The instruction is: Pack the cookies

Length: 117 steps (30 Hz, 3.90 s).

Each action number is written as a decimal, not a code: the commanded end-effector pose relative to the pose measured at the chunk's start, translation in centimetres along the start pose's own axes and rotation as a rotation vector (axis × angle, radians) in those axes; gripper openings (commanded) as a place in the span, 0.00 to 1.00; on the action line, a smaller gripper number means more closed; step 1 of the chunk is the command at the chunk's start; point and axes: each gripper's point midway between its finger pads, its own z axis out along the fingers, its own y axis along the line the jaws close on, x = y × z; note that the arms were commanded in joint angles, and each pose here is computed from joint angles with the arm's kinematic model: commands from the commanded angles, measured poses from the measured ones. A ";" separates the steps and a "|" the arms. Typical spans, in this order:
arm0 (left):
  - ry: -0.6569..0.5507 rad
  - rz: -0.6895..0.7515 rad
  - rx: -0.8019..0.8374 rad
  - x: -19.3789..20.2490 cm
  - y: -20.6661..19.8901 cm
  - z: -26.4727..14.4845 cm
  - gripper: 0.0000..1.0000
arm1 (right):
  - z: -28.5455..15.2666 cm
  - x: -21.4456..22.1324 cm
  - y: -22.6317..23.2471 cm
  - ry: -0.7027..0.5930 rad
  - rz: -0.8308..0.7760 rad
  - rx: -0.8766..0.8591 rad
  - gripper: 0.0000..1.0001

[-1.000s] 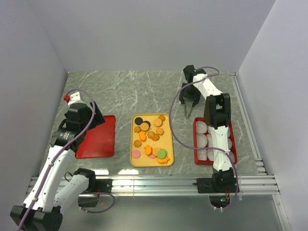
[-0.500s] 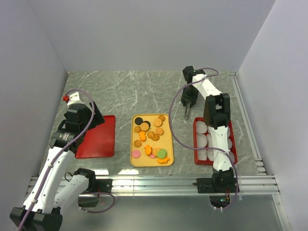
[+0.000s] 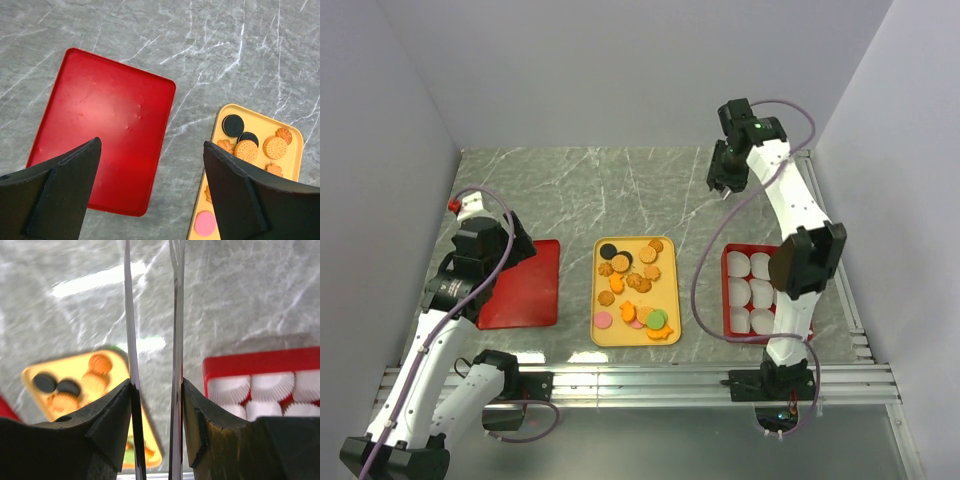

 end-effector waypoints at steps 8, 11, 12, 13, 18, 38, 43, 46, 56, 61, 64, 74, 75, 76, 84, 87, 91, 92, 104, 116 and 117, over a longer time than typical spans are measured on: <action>-0.038 -0.017 0.044 -0.8 -0.9 -0.5 0.89 | -5.3 2.5 0.0 0.005 -0.045 -0.036 0.46; -0.043 -0.019 0.045 -0.9 -0.9 -0.6 0.89 | -6.8 3.4 0.7 0.009 -0.081 -0.064 0.46; -0.044 -0.019 0.044 -0.9 -0.8 -0.6 0.89 | -7.0 3.9 0.9 0.018 -0.094 -0.068 0.46; -0.045 -0.021 0.044 -0.9 -0.9 -0.6 0.89 | -7.7 4.4 1.0 0.022 -0.105 -0.081 0.46; -0.042 -0.019 0.041 -0.9 -0.8 -0.5 0.88 | -9.3 8.5 2.2 0.065 -0.190 -0.127 0.48; -0.059 -0.029 0.046 -1.2 -0.8 -1.0 0.87 | -11.1 19.9 9.4 0.168 -0.498 -0.169 0.61; -0.065 -0.034 0.042 -1.2 -0.7 -1.1 0.88 | -10.0 21.3 10.9 0.194 -0.561 -0.139 0.62; -0.069 -0.036 0.041 -1.3 -0.6 -1.2 0.88 | -9.4 21.9 11.7 0.201 -0.590 -0.121 0.62; -0.087 -0.043 0.045 -1.6 -0.5 -1.6 0.88 | -7.6 23.3 13.1 0.230 -0.647 -0.087 0.62; -0.085 -0.043 0.045 -1.6 -0.5 -1.6 0.88 | -6.8 23.8 12.9 0.244 -0.666 -0.063 0.62; -0.089 -0.044 0.044 -1.6 -0.5 -1.6 0.88 | -6.2 24.1 12.7 0.260 -0.677 -0.048 0.62; -0.096 -0.047 0.041 -1.7 -0.4 -1.7 0.88 | -5.7 24.3 13.1 0.272 -0.685 -0.045 0.54; -0.095 -0.047 0.040 -1.7 -0.4 -1.7 0.88 | -5.7 24.3 13.1 0.271 -0.687 -0.045 0.54; -0.094 -0.047 0.042 -1.7 -0.4 -1.7 0.88 | -5.8 24.2 13.0 0.270 -0.685 -0.045 0.53; -0.094 -0.047 0.042 -1.7 -0.4 -1.7 0.88 | -6.5 23.9 13.0 0.251 -0.679 -0.057 0.45; -0.090 -0.046 0.041 -1.6 -0.4 -1.7 0.88 | -7.0 23.5 13.0 0.234 -0.672 -0.068 0.42; -0.090 -0.044 0.043 -1.6 -0.5 -1.6 0.88 | -7.7 23.4 12.8 0.225 -0.662 -0.079 0.39; -0.090 -0.044 0.043 -1.6 -0.5 -1.6 0.88 | -7.8 23.3 12.7 0.223 -0.658 -0.081 0.39; -0.077 -0.038 0.050 -1.4 -0.7 -1.4 0.87 | -9.8 21.2 10.4 0.147 -0.600 -0.075 0.36; -0.050 -0.021 0.060 -0.9 -1.1 -0.9 0.87 | -13.2 14.7 3.2 0.014 -0.370 -0.070 0.34; -0.044 -0.016 0.065 -0.7 -1.4 -0.9 0.87 | -13.8 14.3 2.2 -0.006 -0.352 -0.069 0.34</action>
